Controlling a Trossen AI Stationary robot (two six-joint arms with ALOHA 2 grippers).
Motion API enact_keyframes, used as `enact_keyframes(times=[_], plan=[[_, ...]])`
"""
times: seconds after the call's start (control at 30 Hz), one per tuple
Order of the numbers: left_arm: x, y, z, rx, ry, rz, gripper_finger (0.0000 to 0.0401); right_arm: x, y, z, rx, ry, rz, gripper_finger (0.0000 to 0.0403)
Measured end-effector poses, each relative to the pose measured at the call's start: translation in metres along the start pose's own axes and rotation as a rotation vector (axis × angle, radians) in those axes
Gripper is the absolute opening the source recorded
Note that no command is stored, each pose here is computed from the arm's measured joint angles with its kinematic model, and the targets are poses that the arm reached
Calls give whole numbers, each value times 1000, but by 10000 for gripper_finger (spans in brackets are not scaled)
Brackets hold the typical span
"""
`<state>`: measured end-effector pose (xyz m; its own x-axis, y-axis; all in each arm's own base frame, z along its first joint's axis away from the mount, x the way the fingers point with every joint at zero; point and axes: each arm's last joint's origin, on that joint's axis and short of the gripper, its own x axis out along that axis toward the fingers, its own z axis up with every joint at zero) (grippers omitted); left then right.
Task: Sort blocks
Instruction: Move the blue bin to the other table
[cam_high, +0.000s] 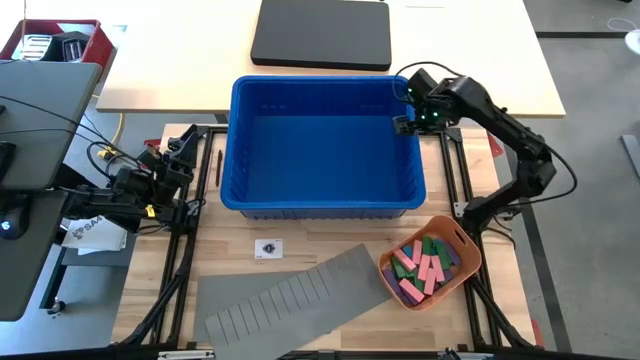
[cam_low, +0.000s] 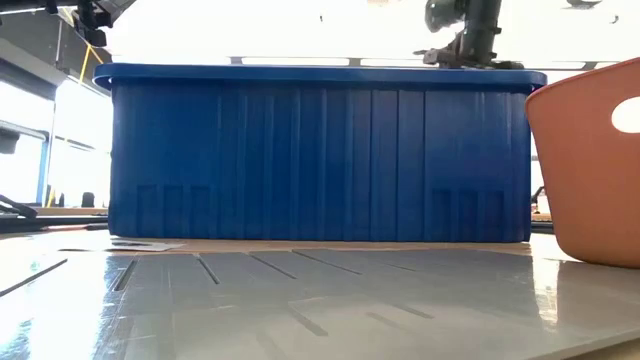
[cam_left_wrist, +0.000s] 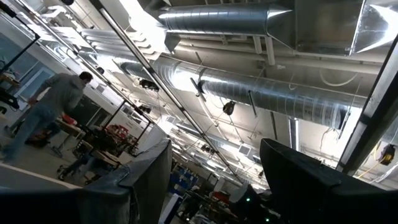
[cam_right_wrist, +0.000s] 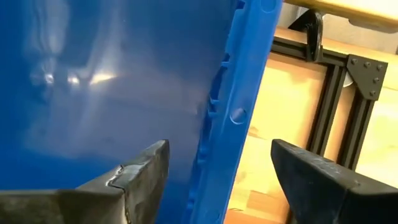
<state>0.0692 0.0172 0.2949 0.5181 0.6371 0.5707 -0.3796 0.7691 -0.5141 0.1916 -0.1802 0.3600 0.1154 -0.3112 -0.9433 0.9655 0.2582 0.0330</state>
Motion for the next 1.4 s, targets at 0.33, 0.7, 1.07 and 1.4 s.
enact_keyframes(times=[0.33, 0.7, 1.07, 1.4], plan=[[1, 2, 6, -13, -58, 25, 238, 8, -17, 10, 19, 31, -46, 277], [1, 2, 10, -393, -97, 41, 238, 32, -10, 26, -23, 65, -1, 277], [1, 8, 5, -472, -111, 230, 238, 40, -8, 29, -63, 82, 3, 259], [43, -25, 19, -71, 253, 483, 237, 40, -8, 29, -74, 84, 3, 259]])
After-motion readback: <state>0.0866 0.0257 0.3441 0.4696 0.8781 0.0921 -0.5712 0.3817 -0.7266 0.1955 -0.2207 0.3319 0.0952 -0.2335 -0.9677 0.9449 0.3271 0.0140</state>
